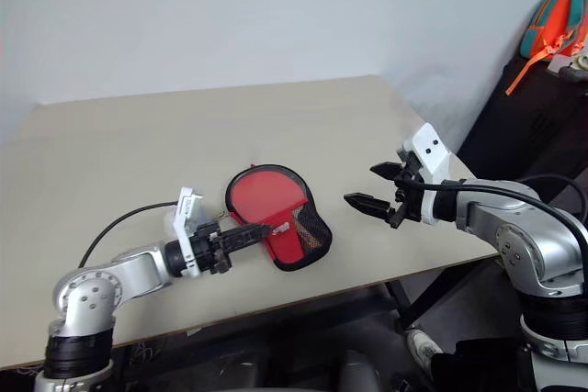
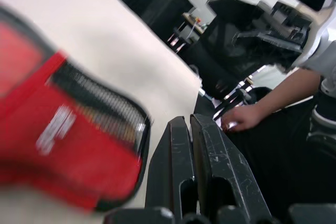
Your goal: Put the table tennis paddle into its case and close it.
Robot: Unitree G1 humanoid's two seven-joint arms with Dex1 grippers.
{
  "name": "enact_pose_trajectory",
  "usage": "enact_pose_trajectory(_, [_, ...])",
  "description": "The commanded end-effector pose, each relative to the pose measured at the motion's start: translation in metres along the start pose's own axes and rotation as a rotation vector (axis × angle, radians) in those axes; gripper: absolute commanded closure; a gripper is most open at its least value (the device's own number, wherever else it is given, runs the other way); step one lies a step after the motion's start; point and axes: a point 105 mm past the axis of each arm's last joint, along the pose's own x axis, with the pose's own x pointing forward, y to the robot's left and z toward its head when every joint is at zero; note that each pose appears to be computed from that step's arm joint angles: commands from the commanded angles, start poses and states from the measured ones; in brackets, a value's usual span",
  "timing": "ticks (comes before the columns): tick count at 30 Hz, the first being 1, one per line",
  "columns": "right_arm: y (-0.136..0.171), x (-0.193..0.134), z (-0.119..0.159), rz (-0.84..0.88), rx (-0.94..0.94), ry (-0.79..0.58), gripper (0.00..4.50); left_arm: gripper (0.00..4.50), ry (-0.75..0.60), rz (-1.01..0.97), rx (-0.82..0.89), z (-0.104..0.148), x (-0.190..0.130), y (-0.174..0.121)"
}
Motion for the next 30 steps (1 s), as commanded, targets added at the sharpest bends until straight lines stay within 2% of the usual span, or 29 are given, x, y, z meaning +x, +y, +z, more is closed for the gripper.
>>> enact_pose_trajectory(1, [0.001,-0.004,0.014,-0.009,-0.039,-0.051,0.00,3.52,0.005,0.037,0.016,0.001,-0.007,0.000])
enact_pose_trajectory(7, [0.006,0.000,0.013,0.003,-0.029,-0.061,0.00,1.43,0.052,0.036,-0.095,-0.021,0.001,-0.001])
enact_pose_trajectory(21, [0.012,-0.002,0.011,-0.014,-0.001,-0.068,0.00,1.43,0.089,0.170,-0.226,-0.036,0.008,0.017])
enact_pose_trajectory(30, [0.014,-0.001,0.013,-0.018,0.006,-0.077,0.00,1.43,0.121,0.287,-0.290,-0.051,0.027,0.033])
